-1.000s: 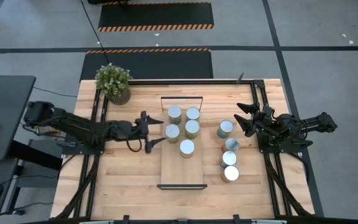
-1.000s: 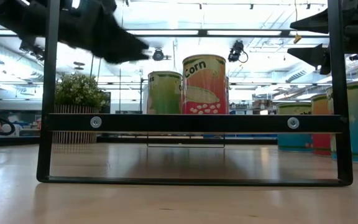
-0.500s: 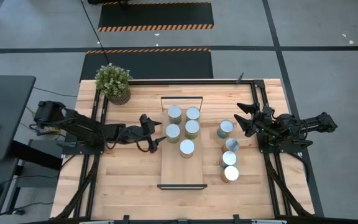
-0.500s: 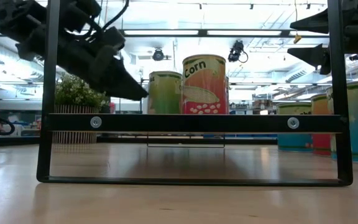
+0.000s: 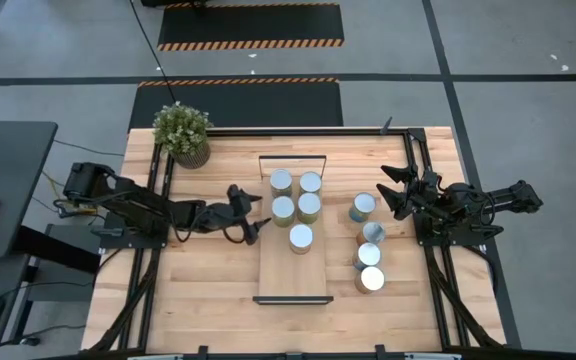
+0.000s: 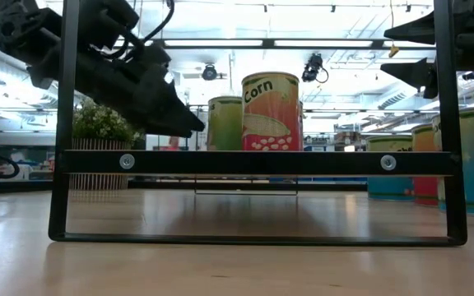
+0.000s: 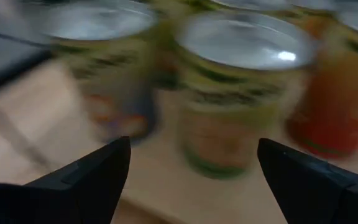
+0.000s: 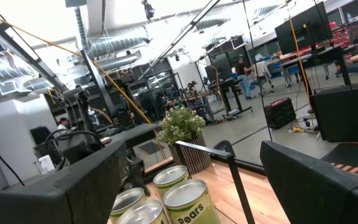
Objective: Pick and place cans onto a shelf
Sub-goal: Put the canned oranges on the shelf aligned with the other canned oranges
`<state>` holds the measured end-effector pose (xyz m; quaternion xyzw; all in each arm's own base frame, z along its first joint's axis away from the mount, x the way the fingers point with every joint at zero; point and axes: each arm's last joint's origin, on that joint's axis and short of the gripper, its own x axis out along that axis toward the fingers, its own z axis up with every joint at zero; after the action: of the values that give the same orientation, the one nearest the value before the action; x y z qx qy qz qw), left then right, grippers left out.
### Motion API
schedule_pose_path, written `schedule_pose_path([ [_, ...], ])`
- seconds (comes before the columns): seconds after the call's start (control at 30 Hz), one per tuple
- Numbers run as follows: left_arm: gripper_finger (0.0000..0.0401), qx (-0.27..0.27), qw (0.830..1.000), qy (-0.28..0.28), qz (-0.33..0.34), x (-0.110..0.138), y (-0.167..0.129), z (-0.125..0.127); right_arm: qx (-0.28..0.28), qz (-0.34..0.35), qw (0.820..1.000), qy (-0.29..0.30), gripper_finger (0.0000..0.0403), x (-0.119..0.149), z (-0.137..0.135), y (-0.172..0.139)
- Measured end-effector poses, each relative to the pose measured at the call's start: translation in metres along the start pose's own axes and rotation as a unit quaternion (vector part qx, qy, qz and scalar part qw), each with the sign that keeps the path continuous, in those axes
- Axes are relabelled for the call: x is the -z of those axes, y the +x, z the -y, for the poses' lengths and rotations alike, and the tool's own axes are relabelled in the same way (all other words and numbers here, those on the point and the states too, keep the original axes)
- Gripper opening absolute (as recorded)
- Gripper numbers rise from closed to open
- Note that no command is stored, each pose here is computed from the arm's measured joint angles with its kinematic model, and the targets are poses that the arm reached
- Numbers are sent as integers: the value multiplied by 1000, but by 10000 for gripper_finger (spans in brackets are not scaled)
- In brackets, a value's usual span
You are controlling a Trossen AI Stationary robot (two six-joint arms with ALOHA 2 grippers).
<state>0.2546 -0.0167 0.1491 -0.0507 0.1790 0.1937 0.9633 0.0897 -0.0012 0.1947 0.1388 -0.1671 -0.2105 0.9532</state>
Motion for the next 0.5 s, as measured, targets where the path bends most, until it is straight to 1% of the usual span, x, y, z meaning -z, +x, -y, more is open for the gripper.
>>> schedule_pose_path([
  [0.1,357,68,998,2,-9,0,0,4,0,0,1000,0,378,0,0,0],
  [0.17,357,94,996,-4,-6,-1,0,7,0,0,1000,0,378,0,0,0],
  [0.37,357,106,992,-61,-11,0,-3,13,0,0,1000,0,378,0,0,0],
  [0.5,357,119,991,-62,-12,2,-5,19,0,0,1000,0,378,0,0,0],
])
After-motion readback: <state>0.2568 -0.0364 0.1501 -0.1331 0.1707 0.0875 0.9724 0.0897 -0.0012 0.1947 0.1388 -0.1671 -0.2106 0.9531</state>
